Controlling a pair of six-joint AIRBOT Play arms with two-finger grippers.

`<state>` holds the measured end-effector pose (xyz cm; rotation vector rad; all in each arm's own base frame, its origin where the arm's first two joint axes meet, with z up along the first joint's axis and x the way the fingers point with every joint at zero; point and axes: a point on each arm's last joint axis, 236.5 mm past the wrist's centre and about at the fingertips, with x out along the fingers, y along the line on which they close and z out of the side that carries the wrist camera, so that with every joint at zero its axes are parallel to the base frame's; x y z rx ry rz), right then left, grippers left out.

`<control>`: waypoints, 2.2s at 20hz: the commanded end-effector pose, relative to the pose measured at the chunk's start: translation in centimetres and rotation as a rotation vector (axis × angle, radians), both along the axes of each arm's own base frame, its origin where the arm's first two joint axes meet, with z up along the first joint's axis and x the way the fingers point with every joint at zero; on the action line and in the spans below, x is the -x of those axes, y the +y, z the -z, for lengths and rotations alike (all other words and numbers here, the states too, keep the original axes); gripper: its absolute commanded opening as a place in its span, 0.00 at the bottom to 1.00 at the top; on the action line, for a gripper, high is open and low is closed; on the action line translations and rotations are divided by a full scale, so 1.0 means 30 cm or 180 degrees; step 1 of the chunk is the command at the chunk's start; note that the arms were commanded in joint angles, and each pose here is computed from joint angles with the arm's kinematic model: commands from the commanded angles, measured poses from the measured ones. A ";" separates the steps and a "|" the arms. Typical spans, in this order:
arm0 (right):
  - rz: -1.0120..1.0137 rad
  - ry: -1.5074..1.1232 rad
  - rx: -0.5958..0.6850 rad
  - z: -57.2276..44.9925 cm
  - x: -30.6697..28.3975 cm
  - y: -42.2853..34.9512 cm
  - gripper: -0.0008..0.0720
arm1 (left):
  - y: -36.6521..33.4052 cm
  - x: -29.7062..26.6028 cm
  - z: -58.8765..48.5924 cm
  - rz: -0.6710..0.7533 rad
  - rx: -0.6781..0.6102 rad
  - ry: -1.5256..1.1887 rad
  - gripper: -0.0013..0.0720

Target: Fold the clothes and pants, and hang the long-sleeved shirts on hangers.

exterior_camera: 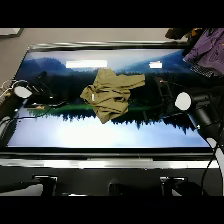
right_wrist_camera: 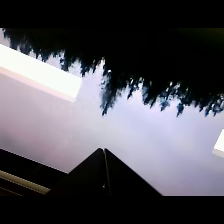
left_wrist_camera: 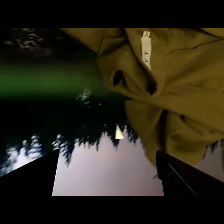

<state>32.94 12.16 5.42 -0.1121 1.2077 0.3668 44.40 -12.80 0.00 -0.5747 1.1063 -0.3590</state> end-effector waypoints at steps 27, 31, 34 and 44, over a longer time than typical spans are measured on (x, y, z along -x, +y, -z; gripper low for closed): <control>0.1346 0.0498 -0.1886 0.471 -0.342 0.378 0.73 | -0.176 -0.203 0.174 -0.0133 0.0605 0.0147 0.05; 0.1421 0.0534 -0.1852 0.520 -0.348 0.371 0.32 | -0.175 -0.204 0.174 -0.0134 0.0605 0.0145 0.05; 0.1332 0.0360 -0.1834 0.475 -0.377 0.360 0.05 | -0.174 -0.210 0.141 -0.0129 0.0609 0.0080 0.04; 0.0160 -0.1474 -0.1999 -0.689 -0.271 0.307 0.05 | -0.139 -0.183 -0.957 0.0294 0.0247 -0.2162 0.04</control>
